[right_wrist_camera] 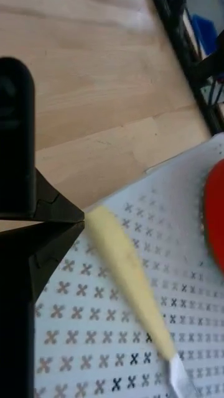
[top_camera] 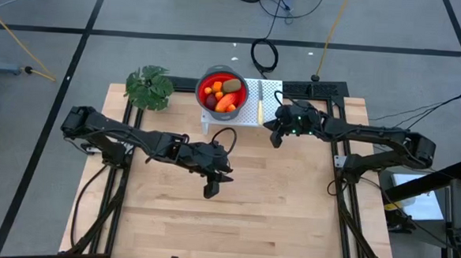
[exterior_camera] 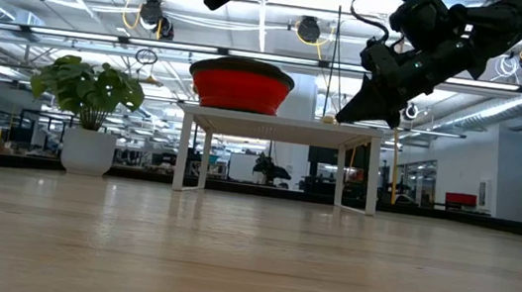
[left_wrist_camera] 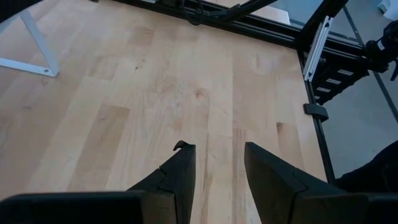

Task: Pick & Place Fruit
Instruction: Put the yellow knife on the shelf, then return to Home Position

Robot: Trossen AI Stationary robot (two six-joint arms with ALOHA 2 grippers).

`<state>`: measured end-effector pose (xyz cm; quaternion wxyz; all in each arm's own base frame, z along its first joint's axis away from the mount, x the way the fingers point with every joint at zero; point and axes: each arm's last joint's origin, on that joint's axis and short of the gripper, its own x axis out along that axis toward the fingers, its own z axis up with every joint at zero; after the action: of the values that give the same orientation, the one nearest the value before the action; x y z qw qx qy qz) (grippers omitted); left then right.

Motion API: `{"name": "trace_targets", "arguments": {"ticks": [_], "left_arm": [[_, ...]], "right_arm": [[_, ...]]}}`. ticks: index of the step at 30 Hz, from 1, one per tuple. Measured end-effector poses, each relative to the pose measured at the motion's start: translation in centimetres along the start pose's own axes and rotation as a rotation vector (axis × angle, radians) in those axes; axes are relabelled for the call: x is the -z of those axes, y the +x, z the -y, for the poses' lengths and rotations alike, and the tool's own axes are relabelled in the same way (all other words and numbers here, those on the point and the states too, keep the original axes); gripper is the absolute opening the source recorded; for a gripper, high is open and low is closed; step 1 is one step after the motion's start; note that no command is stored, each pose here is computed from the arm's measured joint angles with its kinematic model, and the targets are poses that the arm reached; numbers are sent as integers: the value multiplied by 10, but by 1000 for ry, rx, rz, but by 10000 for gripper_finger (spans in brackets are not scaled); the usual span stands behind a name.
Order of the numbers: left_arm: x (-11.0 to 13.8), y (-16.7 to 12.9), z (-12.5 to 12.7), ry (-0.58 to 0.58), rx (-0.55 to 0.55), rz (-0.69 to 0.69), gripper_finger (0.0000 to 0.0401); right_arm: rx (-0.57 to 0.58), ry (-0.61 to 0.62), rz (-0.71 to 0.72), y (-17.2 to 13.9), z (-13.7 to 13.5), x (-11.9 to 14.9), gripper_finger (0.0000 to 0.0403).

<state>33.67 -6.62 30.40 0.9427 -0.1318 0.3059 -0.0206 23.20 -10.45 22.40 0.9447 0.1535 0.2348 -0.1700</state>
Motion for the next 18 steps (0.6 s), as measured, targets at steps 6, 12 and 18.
{"name": "trace_targets", "arguments": {"ticks": [6, 12, 18], "left_arm": [[2, 0, 6, 4, 16, -5, 136], [5, -1, 14, 11, 55, -21, 136], [2, -30, 27, 183, 206, -9, 136]], "right_arm": [[-20, -11, 17, 3, -4, -1, 0], [-30, 8, 56, -11, -8, -8, 0], [-63, -61, 102, -57, -21, -19, 0]]}}
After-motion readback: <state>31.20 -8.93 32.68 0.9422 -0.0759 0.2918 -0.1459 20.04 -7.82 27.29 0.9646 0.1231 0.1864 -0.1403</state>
